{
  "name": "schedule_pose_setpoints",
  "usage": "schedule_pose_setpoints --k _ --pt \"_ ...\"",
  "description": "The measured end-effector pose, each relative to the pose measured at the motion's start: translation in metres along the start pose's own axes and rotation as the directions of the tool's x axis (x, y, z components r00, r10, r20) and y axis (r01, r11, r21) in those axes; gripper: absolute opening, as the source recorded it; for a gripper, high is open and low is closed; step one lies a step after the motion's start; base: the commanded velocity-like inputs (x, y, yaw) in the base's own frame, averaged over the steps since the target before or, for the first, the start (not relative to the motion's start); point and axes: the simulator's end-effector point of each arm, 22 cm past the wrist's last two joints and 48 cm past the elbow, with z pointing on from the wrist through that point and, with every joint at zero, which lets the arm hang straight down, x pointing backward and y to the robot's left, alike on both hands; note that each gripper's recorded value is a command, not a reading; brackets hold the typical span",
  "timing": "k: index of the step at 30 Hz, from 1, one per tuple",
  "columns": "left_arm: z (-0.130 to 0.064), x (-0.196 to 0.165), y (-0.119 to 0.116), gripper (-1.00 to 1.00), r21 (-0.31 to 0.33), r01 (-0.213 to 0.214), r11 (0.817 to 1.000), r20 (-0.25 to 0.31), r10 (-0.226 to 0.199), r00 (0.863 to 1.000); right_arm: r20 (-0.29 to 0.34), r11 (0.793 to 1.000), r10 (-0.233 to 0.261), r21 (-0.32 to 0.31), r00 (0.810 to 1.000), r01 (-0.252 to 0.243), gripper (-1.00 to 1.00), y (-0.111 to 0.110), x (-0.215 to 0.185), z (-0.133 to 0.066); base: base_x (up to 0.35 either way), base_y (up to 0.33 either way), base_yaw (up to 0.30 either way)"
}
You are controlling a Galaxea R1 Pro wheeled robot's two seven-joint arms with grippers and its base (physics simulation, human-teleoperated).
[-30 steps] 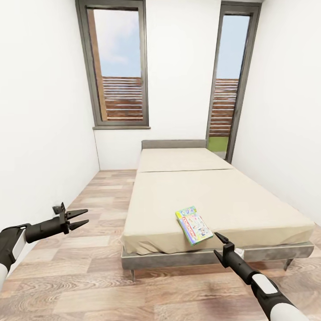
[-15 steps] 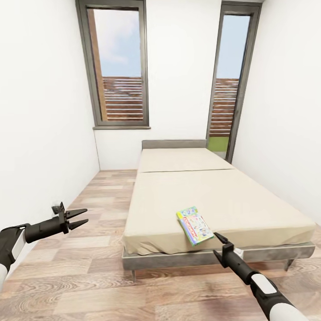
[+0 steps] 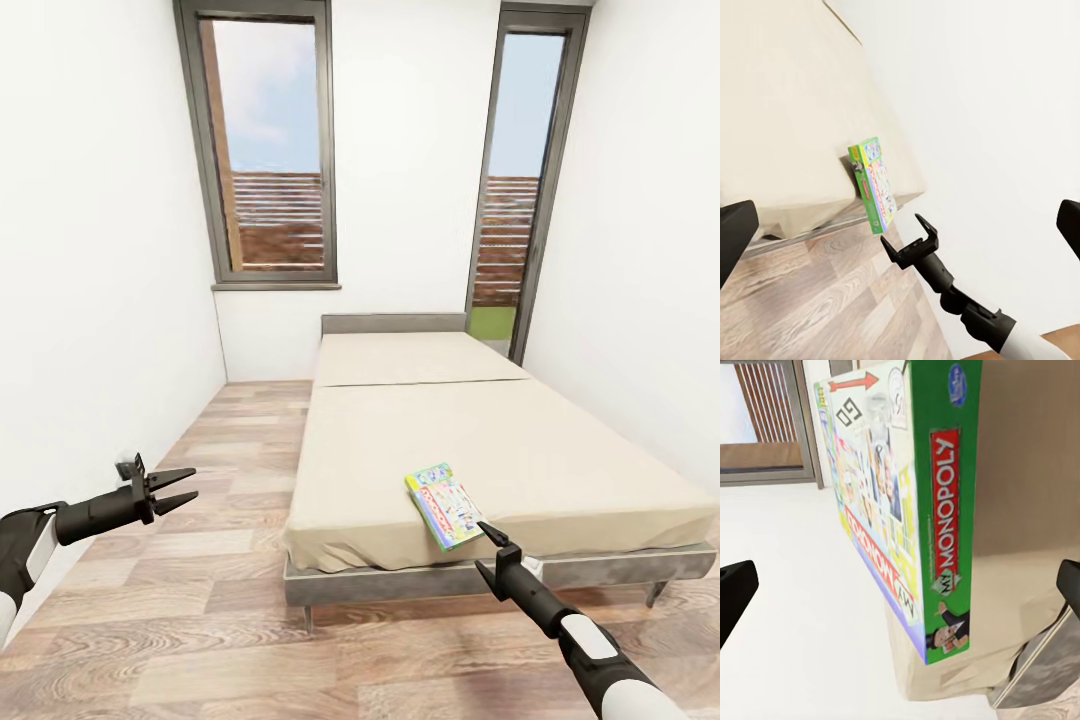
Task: Put all the toys in the child's room - the three board games (two on the bed and one on the table), the two jigsaw puzzles on the table, and the tennis ball on the table - inside the toy box on the table in the child's room.
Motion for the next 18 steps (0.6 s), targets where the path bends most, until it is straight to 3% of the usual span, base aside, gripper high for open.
schedule_pose_setpoints --k 18 --pt "-0.0002 0.0002 0.0001 1.0 0.0 0.0 1.0 0.0 0.0 1.0 0.0 1.0 0.0 0.0 1.0 0.0 1.0 0.0001 0.0002 0.0 0.048 0.002 0.0"
